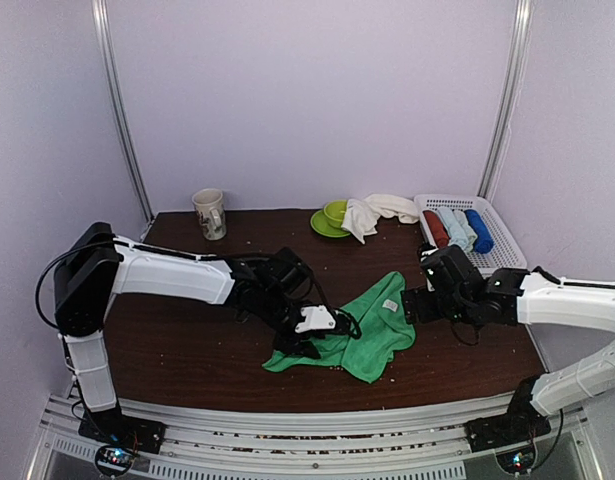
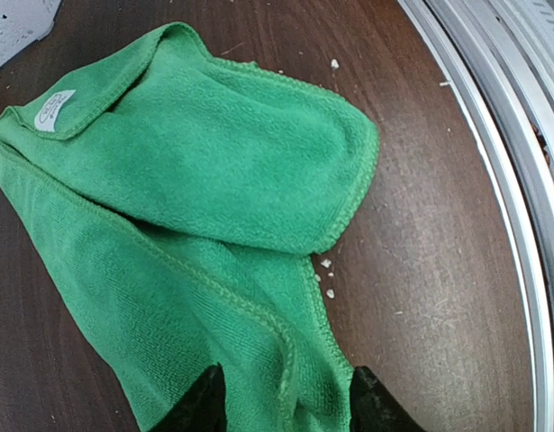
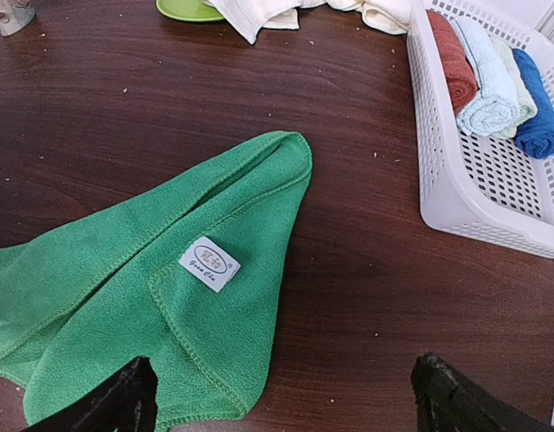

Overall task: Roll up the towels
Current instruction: Pick up the towel from the center of the board.

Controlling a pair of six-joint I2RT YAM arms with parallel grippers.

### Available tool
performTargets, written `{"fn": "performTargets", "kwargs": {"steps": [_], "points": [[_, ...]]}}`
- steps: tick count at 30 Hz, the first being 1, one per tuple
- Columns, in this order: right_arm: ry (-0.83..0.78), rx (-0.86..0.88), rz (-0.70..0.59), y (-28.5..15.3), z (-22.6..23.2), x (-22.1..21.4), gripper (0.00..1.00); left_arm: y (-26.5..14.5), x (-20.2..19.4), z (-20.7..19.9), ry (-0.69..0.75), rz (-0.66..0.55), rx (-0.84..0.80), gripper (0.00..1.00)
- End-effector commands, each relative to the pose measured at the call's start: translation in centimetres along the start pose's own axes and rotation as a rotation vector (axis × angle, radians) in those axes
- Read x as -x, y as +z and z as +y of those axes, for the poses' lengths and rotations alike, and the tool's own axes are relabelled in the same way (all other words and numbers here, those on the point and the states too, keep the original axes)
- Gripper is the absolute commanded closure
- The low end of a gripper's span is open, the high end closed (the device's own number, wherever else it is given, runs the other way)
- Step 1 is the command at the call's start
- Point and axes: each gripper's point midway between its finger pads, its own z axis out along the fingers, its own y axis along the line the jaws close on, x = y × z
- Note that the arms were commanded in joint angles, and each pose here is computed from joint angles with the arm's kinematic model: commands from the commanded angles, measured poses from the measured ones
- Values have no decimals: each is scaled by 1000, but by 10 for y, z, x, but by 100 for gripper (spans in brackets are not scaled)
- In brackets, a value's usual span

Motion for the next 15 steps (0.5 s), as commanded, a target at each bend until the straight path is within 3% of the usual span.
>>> {"fn": "performTargets", "kwargs": {"steps": [1, 7, 15], "points": [[21, 3, -1, 3, 1, -2, 1, 0, 15, 3, 6, -40, -6, 58], [20, 0, -3, 4, 1, -1, 1, 6, 10, 1, 2, -24, -15, 68], [4, -4, 13, 10, 4, -4, 2, 3, 16, 5, -9, -39, -8, 91]]}}
